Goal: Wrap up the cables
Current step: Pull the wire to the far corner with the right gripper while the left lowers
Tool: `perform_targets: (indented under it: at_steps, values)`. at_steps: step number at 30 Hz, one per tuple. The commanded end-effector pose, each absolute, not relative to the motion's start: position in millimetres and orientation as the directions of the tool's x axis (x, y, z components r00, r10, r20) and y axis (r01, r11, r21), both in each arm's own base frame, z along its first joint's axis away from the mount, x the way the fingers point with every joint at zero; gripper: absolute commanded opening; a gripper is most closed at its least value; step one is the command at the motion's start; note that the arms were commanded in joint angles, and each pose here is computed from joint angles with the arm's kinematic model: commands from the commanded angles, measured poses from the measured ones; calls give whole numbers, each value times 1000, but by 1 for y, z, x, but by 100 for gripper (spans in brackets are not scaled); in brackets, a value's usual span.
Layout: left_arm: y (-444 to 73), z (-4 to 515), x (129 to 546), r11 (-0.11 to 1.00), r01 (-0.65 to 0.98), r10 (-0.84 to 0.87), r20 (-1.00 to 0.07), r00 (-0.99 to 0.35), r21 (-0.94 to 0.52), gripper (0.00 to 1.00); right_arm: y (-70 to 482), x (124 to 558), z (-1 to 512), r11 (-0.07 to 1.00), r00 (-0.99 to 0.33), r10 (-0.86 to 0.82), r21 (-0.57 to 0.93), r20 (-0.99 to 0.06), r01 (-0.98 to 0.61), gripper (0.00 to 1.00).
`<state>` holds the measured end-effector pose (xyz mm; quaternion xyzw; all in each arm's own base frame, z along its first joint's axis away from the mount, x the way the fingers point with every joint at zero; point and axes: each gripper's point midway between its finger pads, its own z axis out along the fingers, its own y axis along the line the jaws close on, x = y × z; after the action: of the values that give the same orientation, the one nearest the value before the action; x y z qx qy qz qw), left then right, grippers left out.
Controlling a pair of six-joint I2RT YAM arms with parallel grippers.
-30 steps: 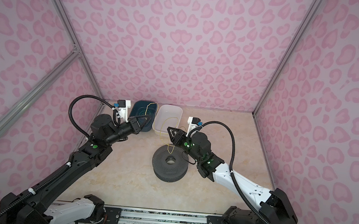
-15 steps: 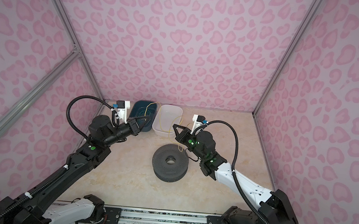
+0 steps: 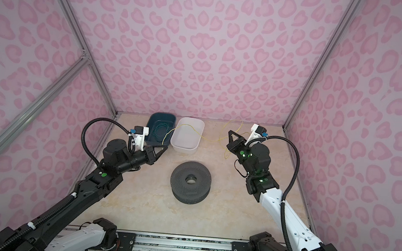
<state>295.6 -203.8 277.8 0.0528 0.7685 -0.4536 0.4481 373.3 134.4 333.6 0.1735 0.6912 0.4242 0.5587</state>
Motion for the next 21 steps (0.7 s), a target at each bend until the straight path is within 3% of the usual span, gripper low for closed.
perform_targets:
  at_steps: [1, 16, 21]
  values:
    - [-207, 252, 280, 583, 476, -265, -708, -654, -658, 4, 119, 382, 337, 604, -285, 708, 763, -646, -229, 0]
    - [-185, 181, 239, 722, 367, -161, -659, -735, -586, 4, 58, 433, 326, 501, -127, 848, 857, -514, -119, 0]
    - [-184, 170, 226, 715, 354, -159, -633, -758, -603, 4, 42, 444, 321, 469, -105, 872, 878, -477, -98, 0]
